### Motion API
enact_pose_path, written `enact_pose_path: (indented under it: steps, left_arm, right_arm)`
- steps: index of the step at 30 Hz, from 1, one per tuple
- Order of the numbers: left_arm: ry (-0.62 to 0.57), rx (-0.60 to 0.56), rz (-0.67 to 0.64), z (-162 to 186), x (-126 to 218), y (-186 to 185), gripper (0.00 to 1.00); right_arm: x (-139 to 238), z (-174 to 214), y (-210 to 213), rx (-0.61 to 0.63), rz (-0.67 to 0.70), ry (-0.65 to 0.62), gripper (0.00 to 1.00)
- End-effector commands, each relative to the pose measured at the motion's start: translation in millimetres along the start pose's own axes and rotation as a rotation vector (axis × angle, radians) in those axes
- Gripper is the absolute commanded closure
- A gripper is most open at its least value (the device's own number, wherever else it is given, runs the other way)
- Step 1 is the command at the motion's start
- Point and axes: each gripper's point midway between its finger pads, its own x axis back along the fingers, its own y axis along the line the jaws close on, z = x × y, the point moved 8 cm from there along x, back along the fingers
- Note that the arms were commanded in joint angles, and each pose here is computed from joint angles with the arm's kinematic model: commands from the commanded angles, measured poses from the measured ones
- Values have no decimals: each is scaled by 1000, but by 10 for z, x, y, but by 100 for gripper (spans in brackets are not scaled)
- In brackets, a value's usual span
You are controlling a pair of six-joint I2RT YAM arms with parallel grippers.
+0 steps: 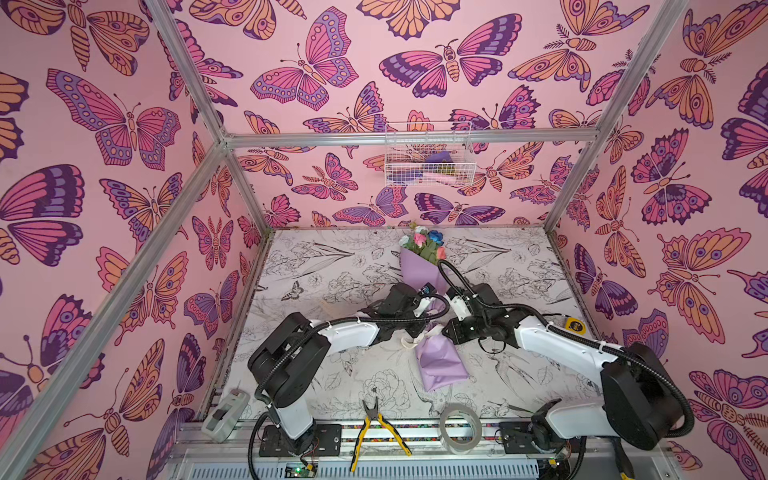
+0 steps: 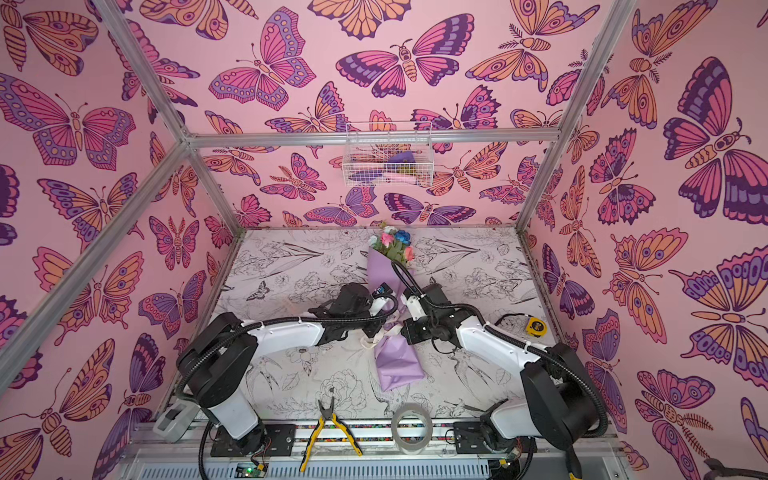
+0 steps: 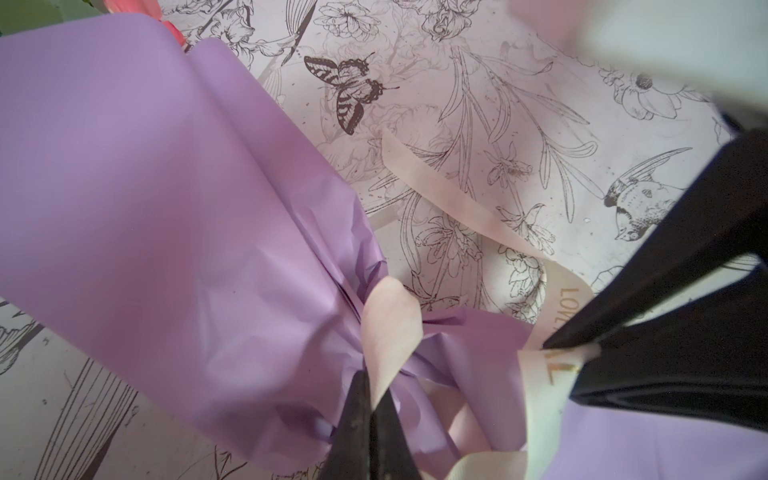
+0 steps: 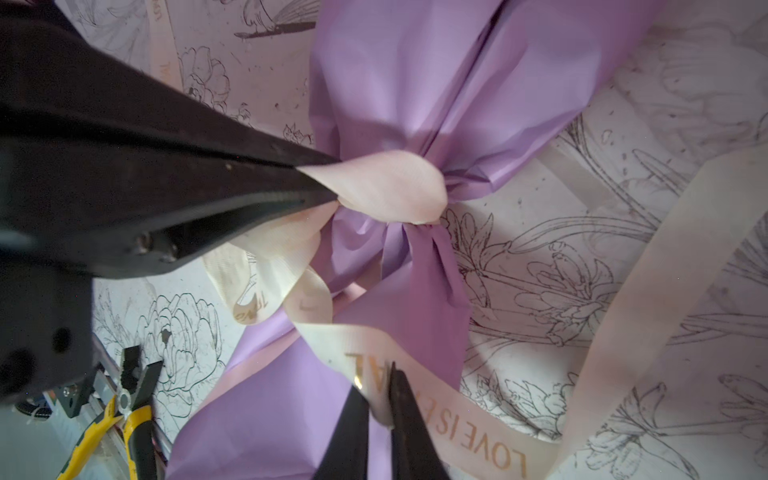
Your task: Tie the bouquet of fake flowers
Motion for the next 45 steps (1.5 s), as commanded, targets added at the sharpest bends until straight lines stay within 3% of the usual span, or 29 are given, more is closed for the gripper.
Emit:
enact_pose_path:
  steps: [1,6,19,30,38,45]
  left_arm:
    - [-37,18,15,-45,61,-4,100]
    - [-63,36,8,-85,106,-11,100]
    - [-89,48,21,-123,185,-76,100]
    - [-81,75,61,-104,169,-233,100]
    - [-53,110,77,-6,147,-319,100]
    - [-6,150,54,169,74,-298,100]
  right_arm:
    - [71,-145,113,6,-44,-43,89]
    - [-36,-236,164,-55,-107,-29,100]
    - [-303,-366,154,-172,-157,-28,100]
    - [-482,-456,-9,-306,-73,-146,100]
    - [-448,-505,-57,-338,-47,-260,100]
    - [-481,-373,-105,-348,-26,-218,85]
